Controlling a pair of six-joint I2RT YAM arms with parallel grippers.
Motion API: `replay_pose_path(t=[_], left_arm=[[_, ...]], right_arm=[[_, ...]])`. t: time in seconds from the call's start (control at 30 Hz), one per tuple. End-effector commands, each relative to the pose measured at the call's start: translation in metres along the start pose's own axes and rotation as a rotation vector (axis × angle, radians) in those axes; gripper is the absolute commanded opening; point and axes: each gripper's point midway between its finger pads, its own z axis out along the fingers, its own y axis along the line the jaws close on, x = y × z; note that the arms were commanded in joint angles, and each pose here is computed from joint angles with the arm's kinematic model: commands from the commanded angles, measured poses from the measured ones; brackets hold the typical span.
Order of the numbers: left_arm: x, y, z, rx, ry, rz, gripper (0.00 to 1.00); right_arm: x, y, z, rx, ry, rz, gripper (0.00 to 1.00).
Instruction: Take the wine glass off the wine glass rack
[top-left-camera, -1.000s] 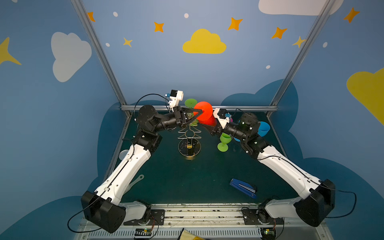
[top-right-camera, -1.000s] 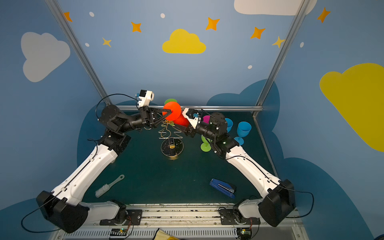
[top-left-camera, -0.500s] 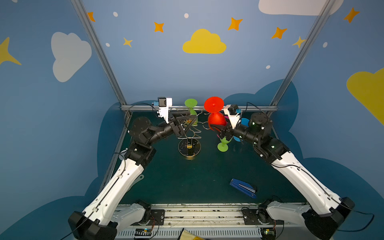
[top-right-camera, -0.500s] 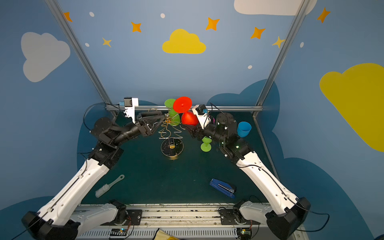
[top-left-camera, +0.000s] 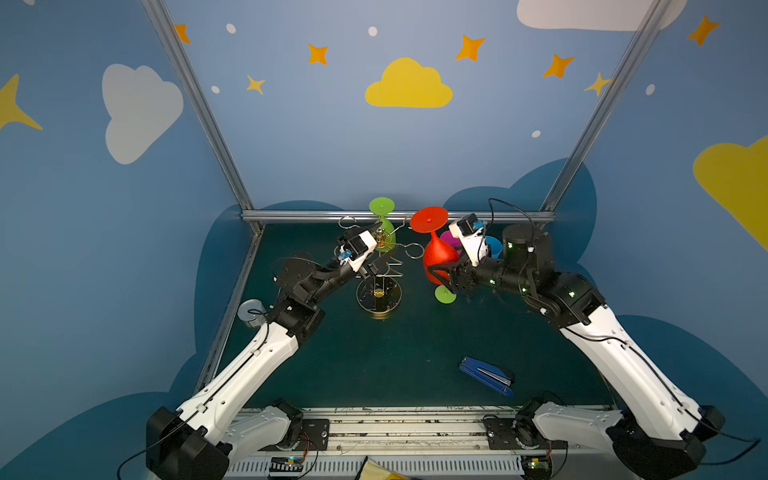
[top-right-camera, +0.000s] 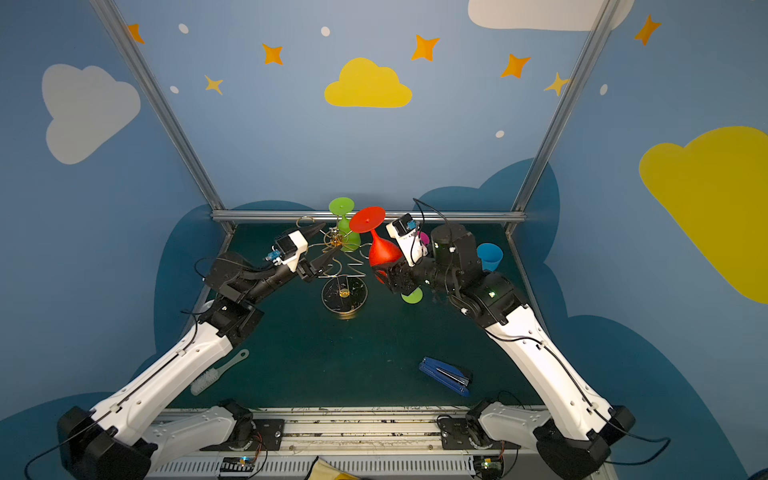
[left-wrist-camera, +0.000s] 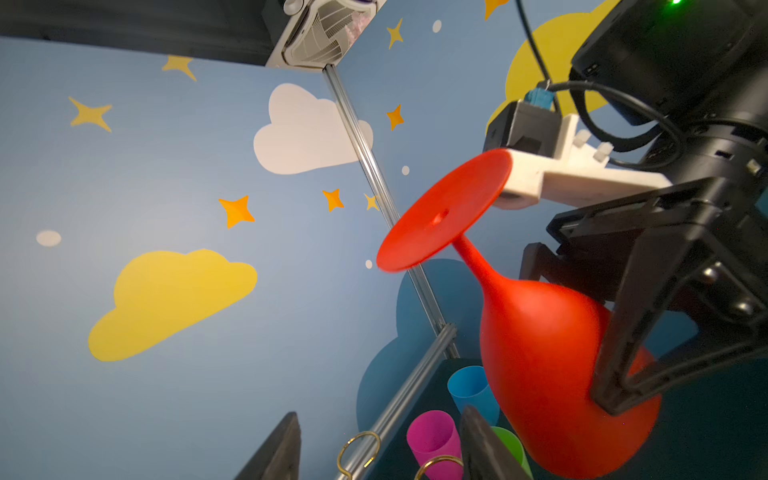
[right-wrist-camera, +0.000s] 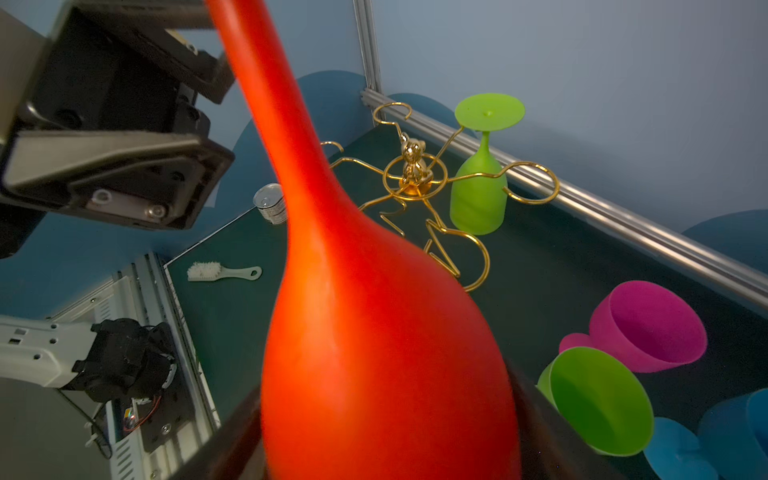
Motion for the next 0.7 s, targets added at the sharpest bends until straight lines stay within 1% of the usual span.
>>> replay_pose_path(t=[0.0, 0.13, 0.2, 0.3, 0.4, 0.43, 0.47, 0.5, 0.53, 0.57, 0.6, 0.67], left_arm=[[-0.024, -0.001, 0.006, 0.005, -0.071, 0.111, 0.58], [-0.026, -0.007, 0.010, 0.024, -0.075, 0.121, 0.55], [-0.027, -0.010, 0.011, 0.037, -0.081, 0.119, 0.53], [-0.027, -0.014, 0.012, 0.056, -0.073, 0.121, 0.46], [-0.025, -0.016, 0.013, 0.064, -0.058, 0.123, 0.34], [-0.025, -0.017, 0.012, 0.064, -0.057, 0.123, 0.28], [-0.026, -0.016, 0.011, 0.062, -0.057, 0.124, 0.20], [-0.026, -0.016, 0.011, 0.058, -0.056, 0.123, 0.13], [-0.025, -0.015, 0.011, 0.054, -0.054, 0.119, 0.08], [-0.026, -0.014, 0.010, 0.045, -0.052, 0.112, 0.04], [-0.026, -0.012, 0.009, 0.038, -0.046, 0.104, 0.03], [-0.022, -0.008, 0.008, 0.011, -0.024, 0.084, 0.03]], right_arm=[[0.001, 0.015, 0.001, -0.056, 0.033, 0.021, 0.29], [0.008, 0.025, 0.011, -0.080, 0.086, 0.016, 0.28], [0.012, 0.029, 0.016, -0.090, 0.108, 0.014, 0.27], [0.016, 0.034, 0.020, -0.101, 0.131, 0.009, 0.27], [0.014, 0.037, 0.021, -0.102, 0.127, 0.006, 0.29], [0.014, 0.037, 0.021, -0.103, 0.127, 0.007, 0.30], [0.014, 0.038, 0.022, -0.105, 0.126, 0.008, 0.31], [0.014, 0.038, 0.022, -0.105, 0.125, 0.008, 0.34], [0.013, 0.038, 0.022, -0.106, 0.124, 0.011, 0.39], [0.012, 0.037, 0.021, -0.103, 0.117, 0.013, 0.47], [0.011, 0.037, 0.021, -0.101, 0.109, 0.016, 0.54], [0.005, 0.037, 0.017, -0.100, 0.069, 0.018, 0.73]])
